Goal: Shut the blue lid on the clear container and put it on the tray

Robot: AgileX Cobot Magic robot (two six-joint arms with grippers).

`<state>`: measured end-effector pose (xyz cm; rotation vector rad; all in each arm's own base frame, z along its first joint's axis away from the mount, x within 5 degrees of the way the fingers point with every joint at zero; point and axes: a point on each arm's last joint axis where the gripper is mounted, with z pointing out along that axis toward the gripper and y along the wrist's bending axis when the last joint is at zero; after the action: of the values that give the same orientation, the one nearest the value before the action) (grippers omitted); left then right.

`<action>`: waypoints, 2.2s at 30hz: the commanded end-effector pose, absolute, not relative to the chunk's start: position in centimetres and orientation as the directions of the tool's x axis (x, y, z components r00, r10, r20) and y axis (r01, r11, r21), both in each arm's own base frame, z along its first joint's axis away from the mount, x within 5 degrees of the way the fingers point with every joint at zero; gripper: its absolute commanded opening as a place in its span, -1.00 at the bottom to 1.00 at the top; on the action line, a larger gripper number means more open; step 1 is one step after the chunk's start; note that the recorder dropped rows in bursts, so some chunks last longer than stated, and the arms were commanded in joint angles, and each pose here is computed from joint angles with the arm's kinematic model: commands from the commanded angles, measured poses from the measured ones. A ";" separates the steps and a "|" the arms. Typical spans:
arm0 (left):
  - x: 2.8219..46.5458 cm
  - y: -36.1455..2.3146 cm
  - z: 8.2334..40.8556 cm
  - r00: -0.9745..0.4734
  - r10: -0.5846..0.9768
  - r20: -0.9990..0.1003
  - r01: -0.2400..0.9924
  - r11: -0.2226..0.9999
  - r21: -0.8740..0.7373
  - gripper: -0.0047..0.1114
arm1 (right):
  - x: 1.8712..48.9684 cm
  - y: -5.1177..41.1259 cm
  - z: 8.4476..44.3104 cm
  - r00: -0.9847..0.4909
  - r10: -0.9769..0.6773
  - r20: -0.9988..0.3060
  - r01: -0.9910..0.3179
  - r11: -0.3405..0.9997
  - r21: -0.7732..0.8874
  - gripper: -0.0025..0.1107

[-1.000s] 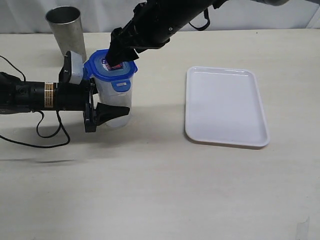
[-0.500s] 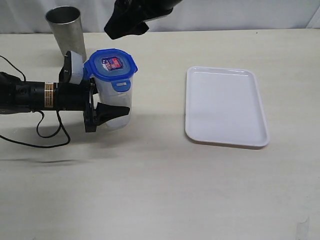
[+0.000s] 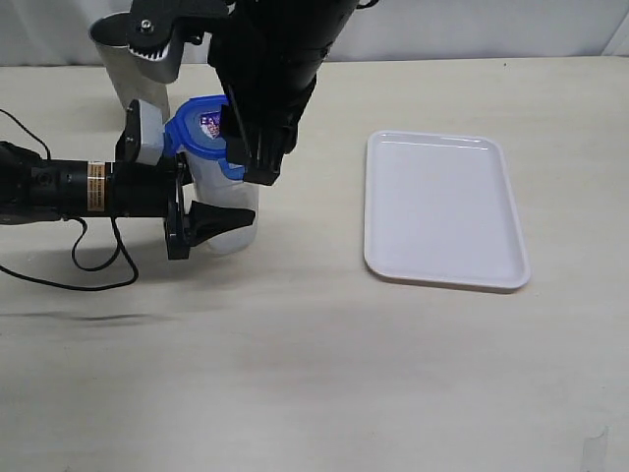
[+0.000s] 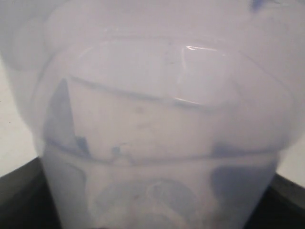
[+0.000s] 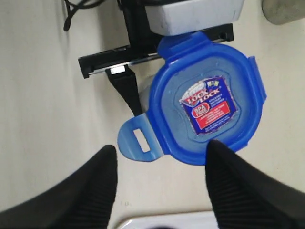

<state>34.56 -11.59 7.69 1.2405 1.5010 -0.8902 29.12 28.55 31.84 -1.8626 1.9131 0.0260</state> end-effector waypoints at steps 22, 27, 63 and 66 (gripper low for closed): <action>34.8 -11.7 8.3 -0.022 0.230 -0.973 0.972 0.233 0.033 -0.92 | 30.4 30.7 27.2 0.095 -0.963 -0.251 -0.951 -0.013 -0.309 -0.19; 34.8 -11.7 8.3 -0.022 0.230 -0.973 0.972 0.233 0.033 -0.92 | 29.5 31.6 25.4 0.178 -0.973 -0.150 -0.925 -0.114 -0.361 -0.25; 34.8 -11.7 8.3 -0.022 0.230 -0.973 0.972 0.233 0.033 -0.92 | 28.6 31.6 17.4 0.266 -0.962 -0.057 -0.851 -0.207 -0.483 -0.67; 34.7 -12.0 8.3 -0.020 0.231 -0.973 0.974 0.223 0.033 -0.92 | 29.0 31.8 17.7 0.240 -0.968 -0.078 -0.833 -0.164 -0.529 -0.67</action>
<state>35.31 -10.93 7.28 1.1576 1.5865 -0.8405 29.03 32.24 22.63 -2.0002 1.4552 -0.4229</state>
